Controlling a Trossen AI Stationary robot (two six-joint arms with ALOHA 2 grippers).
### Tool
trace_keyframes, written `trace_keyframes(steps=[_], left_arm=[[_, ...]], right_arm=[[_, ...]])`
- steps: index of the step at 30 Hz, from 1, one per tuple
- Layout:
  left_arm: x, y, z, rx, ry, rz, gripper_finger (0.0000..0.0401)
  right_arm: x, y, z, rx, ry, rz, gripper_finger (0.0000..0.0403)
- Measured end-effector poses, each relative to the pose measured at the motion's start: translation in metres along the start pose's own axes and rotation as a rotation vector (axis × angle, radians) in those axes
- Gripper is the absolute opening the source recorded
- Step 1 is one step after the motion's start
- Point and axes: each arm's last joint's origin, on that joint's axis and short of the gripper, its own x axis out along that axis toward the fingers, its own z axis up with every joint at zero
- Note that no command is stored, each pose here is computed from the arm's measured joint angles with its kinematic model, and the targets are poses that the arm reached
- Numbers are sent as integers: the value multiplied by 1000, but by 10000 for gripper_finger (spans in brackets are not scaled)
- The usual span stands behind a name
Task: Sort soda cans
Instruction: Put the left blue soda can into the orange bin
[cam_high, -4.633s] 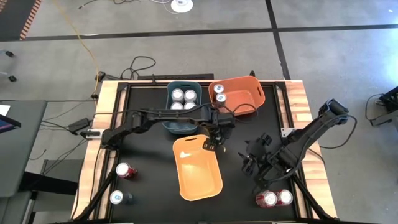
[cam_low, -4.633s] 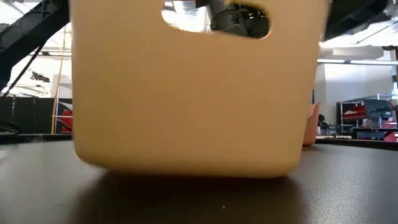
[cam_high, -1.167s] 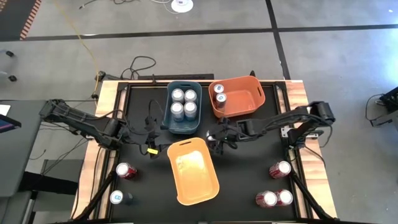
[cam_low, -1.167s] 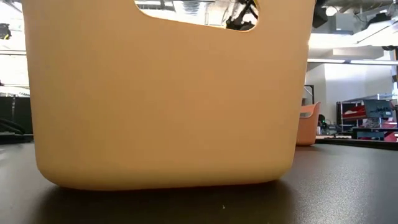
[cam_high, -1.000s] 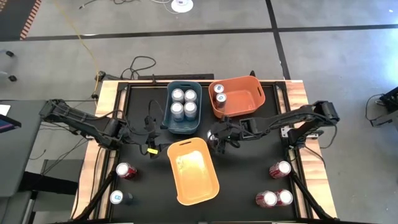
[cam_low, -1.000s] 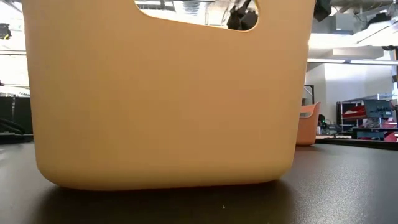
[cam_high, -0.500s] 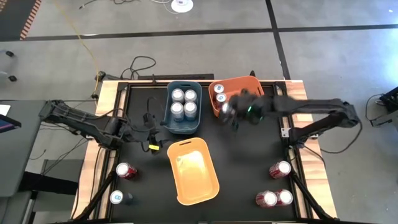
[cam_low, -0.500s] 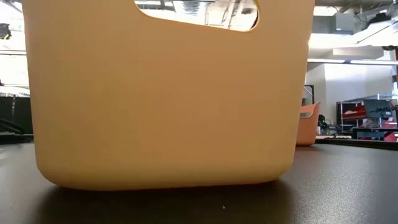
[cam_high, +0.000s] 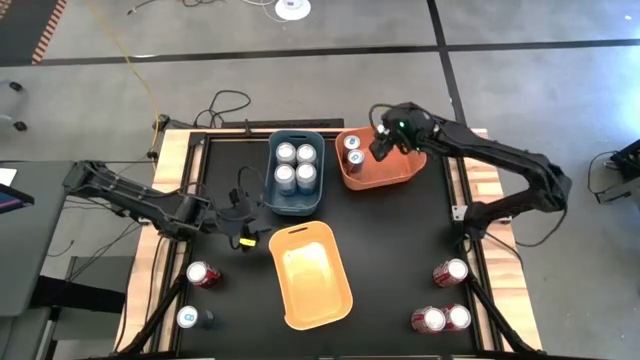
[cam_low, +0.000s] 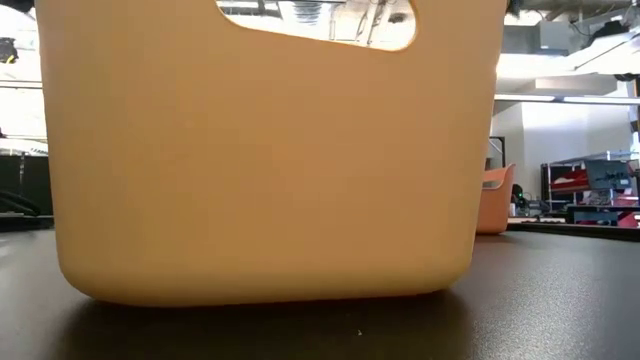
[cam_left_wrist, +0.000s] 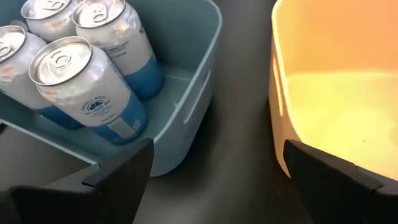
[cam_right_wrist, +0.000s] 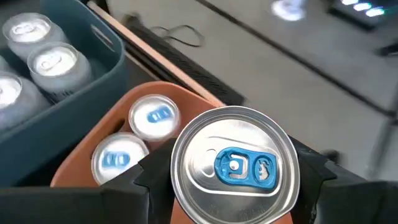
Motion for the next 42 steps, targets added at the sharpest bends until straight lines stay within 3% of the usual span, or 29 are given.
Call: trace_keyframes(steps=[3, 8, 16, 25, 35, 42], left_arm=[[4, 1, -3, -14, -15, 7, 355], [8, 2, -14, -2, 18, 18, 355], [11, 2, -23, 29, 37, 26, 355], [17, 4, -36, 85, 47, 51, 355], [17, 4, -36, 85, 46, 51, 355], [10, 4, -27, 103, -48, 28, 355]], right_arm=[[28, -13, -5, 71, -25, 100, 224], [65, -25, -22, 109, 25, 65, 224], [107, -9, -45, 50, 83, 85, 225], [107, 2, -45, -4, 63, 64, 233], [99, 0, -40, -16, 28, 69, 315], [91, -2, -37, 7, 14, 71, 351]])
